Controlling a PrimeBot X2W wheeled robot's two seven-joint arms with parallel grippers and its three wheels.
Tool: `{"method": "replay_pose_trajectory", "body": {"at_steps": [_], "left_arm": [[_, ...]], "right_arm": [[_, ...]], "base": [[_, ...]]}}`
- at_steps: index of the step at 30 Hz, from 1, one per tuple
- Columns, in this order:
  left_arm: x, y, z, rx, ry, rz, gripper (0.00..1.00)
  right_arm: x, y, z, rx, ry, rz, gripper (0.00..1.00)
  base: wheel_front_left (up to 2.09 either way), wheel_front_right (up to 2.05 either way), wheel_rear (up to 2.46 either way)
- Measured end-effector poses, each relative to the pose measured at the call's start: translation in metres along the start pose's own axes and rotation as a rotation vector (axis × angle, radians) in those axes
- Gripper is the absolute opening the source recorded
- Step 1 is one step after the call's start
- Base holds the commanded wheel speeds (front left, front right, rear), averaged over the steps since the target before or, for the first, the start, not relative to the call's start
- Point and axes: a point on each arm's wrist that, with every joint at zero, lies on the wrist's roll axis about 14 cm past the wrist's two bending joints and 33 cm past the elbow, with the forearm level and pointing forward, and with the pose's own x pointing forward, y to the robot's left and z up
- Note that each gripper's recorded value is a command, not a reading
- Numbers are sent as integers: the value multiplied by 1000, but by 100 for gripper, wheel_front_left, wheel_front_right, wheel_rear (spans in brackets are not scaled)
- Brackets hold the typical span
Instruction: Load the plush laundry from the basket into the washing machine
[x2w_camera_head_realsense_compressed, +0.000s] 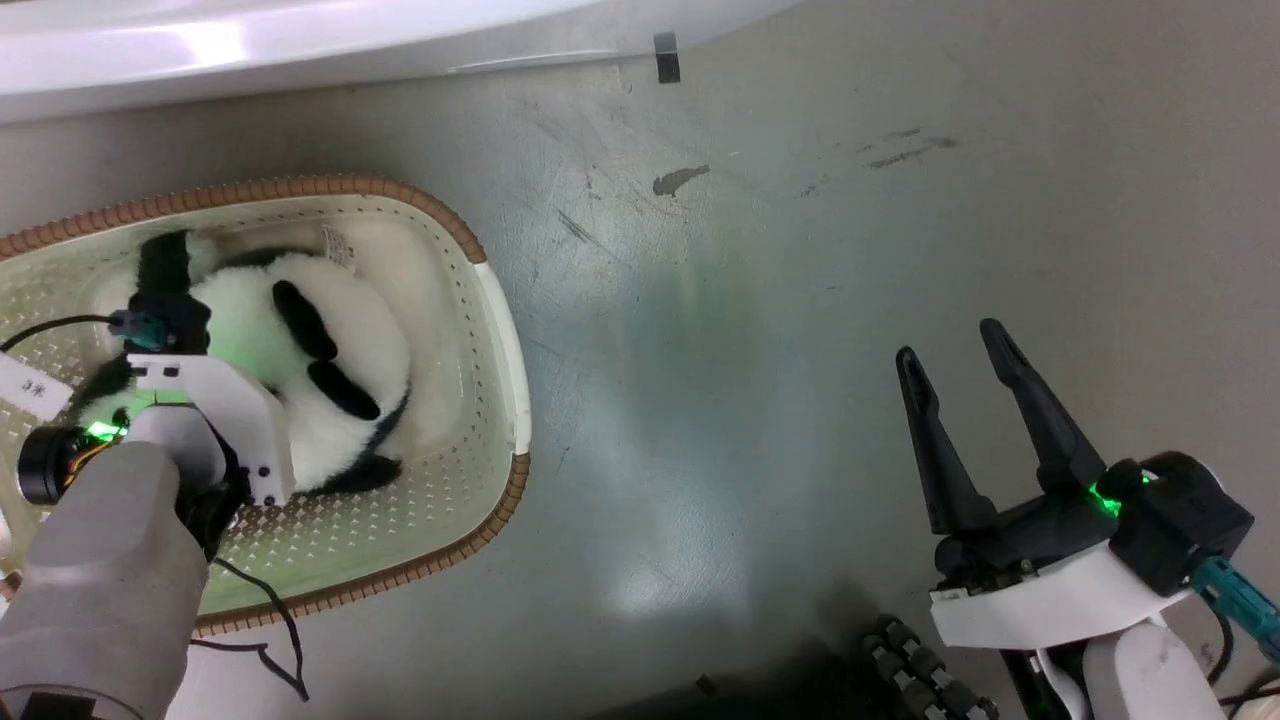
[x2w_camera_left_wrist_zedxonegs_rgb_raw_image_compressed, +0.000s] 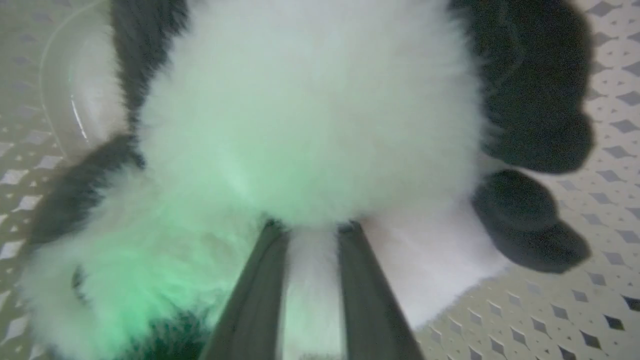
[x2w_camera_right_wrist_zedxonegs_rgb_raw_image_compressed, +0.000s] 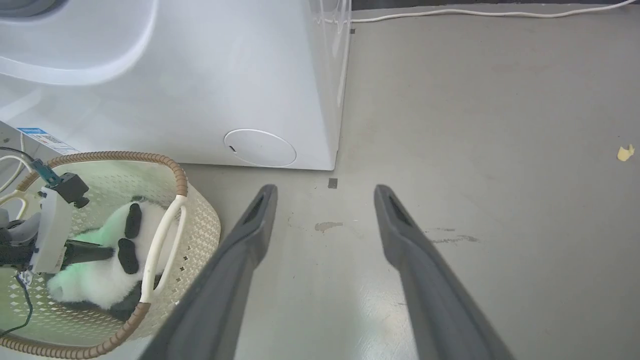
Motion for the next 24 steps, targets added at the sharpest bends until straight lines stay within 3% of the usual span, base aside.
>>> {"method": "replay_pose_trajectory", "body": {"at_steps": [7,15,24], "left_arm": [[-13,5,2,-52,-38,22,0],[-61,-5,-2,-112,-145,34,0],[-134,-17,17,-140,-418,36,0]], "right_arm": [[-2,0,13,-4,-43,1,100],[-17,2,48,-25,-133,7,100],[-48,20,86,-34,-245,57,100]], "base": [[0,0,0],[0,0,0],[0,0,0]]}}
